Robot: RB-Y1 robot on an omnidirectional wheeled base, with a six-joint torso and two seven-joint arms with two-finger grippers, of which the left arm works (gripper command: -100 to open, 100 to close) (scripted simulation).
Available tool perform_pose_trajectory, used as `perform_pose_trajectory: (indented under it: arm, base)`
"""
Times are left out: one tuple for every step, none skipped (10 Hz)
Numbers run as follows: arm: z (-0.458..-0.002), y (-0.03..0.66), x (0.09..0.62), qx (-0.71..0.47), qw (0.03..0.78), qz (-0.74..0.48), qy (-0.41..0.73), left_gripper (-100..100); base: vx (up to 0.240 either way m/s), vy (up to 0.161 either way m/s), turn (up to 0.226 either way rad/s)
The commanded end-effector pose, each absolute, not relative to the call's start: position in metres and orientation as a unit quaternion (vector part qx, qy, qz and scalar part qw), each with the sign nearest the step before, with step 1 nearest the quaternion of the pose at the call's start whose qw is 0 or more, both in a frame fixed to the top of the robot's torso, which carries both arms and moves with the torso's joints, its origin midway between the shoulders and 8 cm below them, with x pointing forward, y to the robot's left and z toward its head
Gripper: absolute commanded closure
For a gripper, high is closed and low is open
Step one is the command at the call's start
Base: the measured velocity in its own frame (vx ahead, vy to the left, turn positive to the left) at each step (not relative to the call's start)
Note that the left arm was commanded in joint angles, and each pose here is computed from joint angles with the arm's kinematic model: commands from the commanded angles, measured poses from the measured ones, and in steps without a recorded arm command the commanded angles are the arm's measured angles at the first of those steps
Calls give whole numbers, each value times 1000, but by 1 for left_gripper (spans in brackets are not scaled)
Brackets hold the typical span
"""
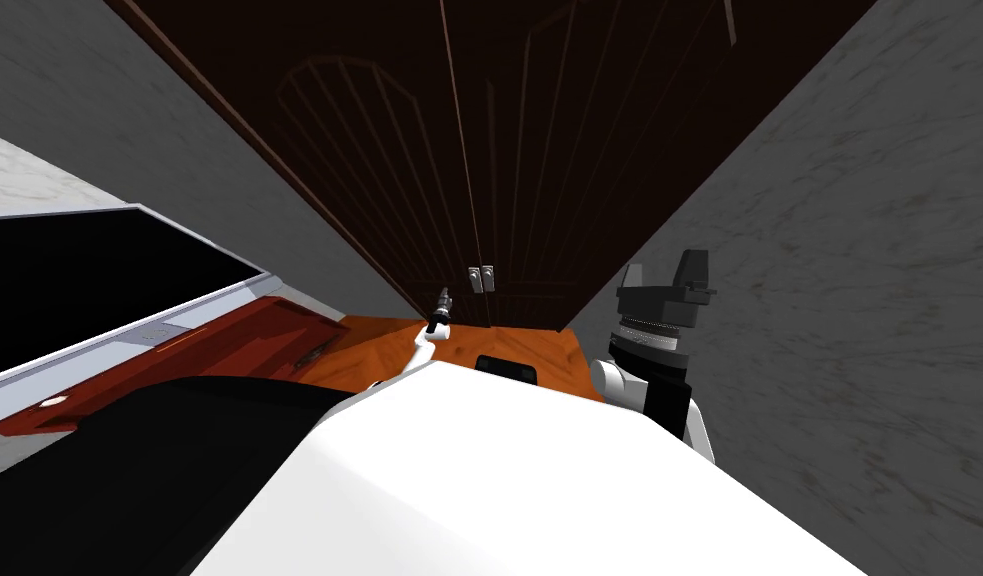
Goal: Pull the door open
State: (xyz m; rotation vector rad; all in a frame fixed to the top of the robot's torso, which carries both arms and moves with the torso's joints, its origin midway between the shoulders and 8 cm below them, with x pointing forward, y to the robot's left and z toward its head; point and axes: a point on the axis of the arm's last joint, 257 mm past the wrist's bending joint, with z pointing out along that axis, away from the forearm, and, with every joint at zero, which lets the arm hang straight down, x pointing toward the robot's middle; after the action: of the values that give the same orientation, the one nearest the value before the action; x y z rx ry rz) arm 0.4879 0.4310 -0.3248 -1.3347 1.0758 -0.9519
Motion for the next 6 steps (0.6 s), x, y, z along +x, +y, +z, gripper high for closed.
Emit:
perform_pose_trajectory:
  arm:
    - [-319,440,486,-566,559,-405,451,-100]
    - [-315,438,490,-564,560,-410,449,-100]
    - [-312,434,494,-561,559,-415,448,-100]
    - [-308,427,499,-558,558,-421,447,-100]
    - [-304,419,504,-554,556,-429,447,-100]
    - [-297,404,514,-547,553,-442,446,-100]
  base:
    - [179,-2,-142]
    - [183,-17,-121]
    - [181,-36,-118]
    - [196,-9,-137]
    - [192,-9,-151]
    - [199,-72,-253]
